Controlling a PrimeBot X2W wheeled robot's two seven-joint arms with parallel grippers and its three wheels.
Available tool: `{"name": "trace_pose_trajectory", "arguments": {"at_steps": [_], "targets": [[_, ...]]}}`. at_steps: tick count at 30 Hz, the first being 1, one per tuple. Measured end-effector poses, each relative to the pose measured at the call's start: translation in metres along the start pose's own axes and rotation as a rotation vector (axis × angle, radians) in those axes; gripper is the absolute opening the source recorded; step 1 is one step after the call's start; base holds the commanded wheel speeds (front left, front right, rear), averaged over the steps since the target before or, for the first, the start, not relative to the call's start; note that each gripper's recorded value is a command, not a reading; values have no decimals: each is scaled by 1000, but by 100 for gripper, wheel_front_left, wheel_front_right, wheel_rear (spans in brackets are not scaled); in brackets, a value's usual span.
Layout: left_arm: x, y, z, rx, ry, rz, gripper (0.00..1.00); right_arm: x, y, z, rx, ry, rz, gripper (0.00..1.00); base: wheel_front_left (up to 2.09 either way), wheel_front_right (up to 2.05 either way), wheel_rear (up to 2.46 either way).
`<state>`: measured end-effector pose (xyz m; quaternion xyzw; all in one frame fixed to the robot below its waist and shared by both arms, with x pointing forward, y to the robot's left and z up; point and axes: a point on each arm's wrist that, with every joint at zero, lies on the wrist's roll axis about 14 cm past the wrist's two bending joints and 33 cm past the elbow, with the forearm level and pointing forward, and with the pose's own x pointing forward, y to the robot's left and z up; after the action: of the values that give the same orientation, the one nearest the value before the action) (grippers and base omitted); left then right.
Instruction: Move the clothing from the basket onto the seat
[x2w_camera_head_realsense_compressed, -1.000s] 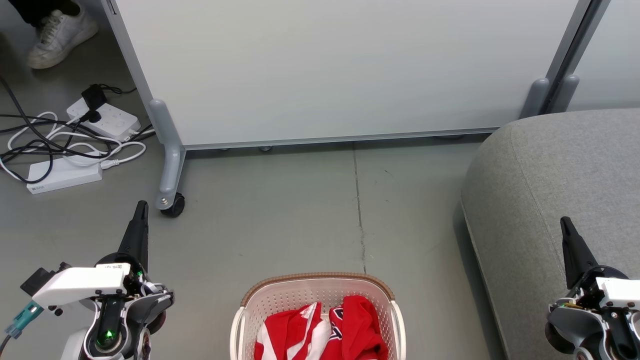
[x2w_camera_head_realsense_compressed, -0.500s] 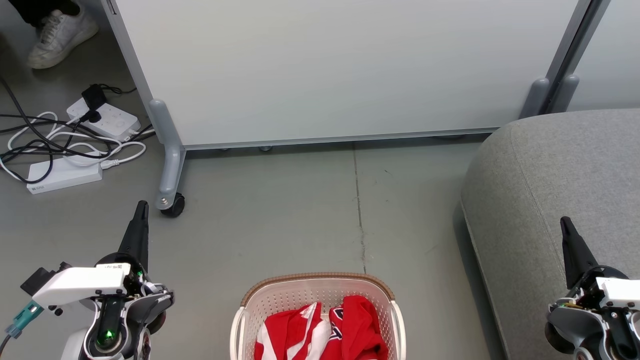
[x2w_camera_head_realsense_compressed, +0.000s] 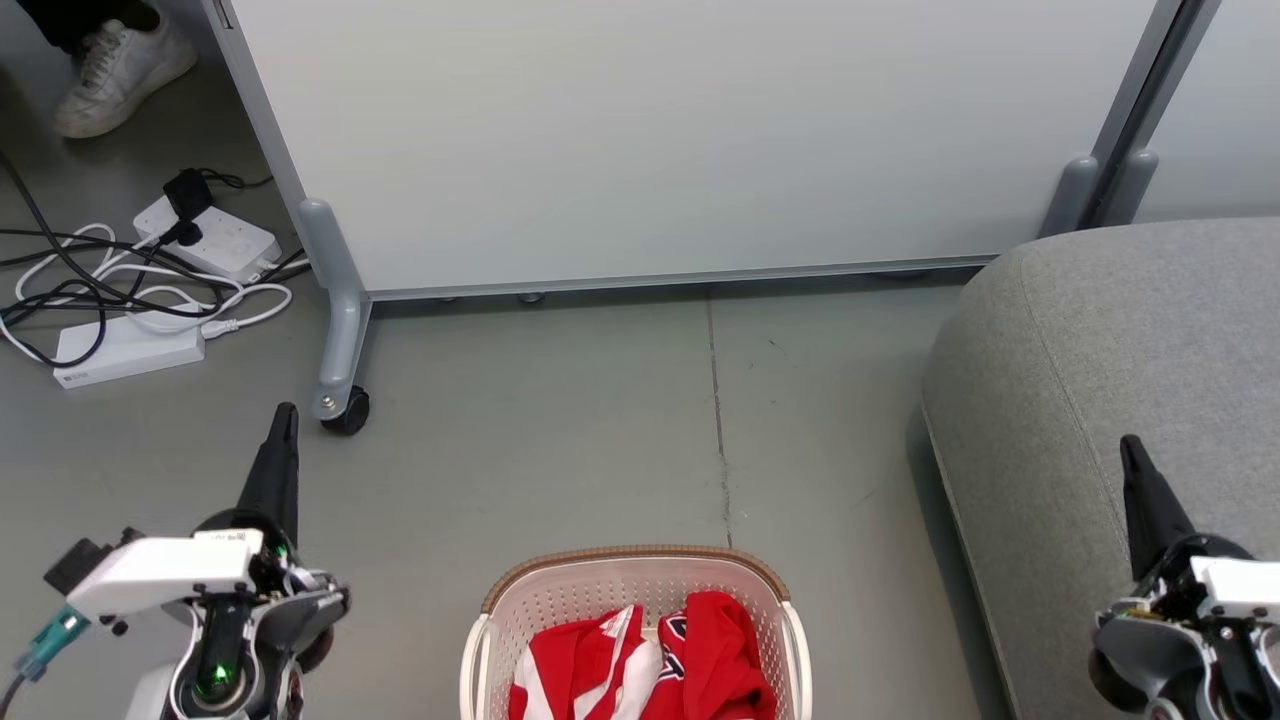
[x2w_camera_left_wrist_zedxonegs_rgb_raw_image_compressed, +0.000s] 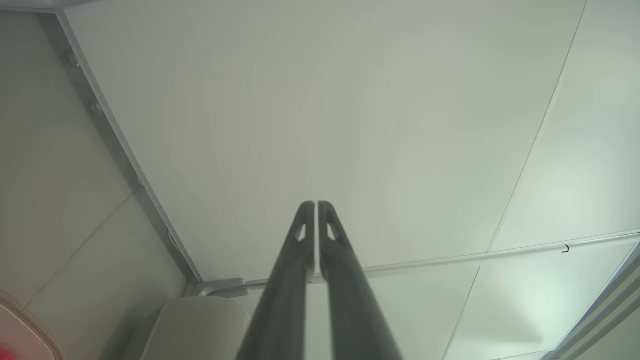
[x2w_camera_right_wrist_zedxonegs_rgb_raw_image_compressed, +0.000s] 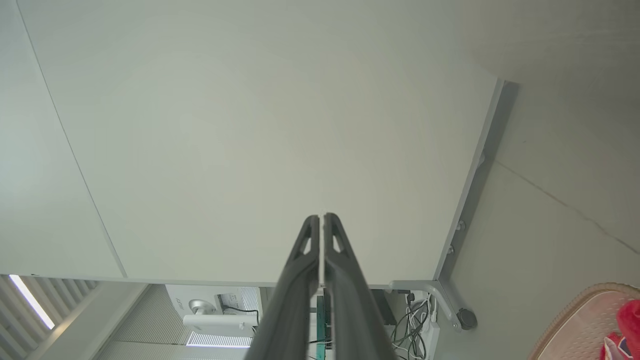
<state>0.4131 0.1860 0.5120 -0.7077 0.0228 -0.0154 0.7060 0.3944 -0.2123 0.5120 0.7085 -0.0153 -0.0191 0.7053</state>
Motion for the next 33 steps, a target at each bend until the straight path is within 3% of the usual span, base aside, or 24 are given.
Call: {"name": "trace_pose_trajectory", "arguments": {"at_steps": [7, 15, 23, 33], "targets": [[-20, 42, -6, -29, -7, 118, 100, -15, -34, -7, 25, -4, -99, 100, 0, 0, 0], [-19, 33, 1, -8, -48, 92, 100, -16, -29, -8, -39, -12, -79, 100, 0, 0, 0], [-23, 30, 11, 23, -95, 83, 100, -12, -12, -3, -164, -33, -21, 100, 0, 0, 0], [-30, 23, 30, 124, -167, 67, 100, -8, 22, -15, -404, -19, 102, 100, 0, 0, 0]]}}
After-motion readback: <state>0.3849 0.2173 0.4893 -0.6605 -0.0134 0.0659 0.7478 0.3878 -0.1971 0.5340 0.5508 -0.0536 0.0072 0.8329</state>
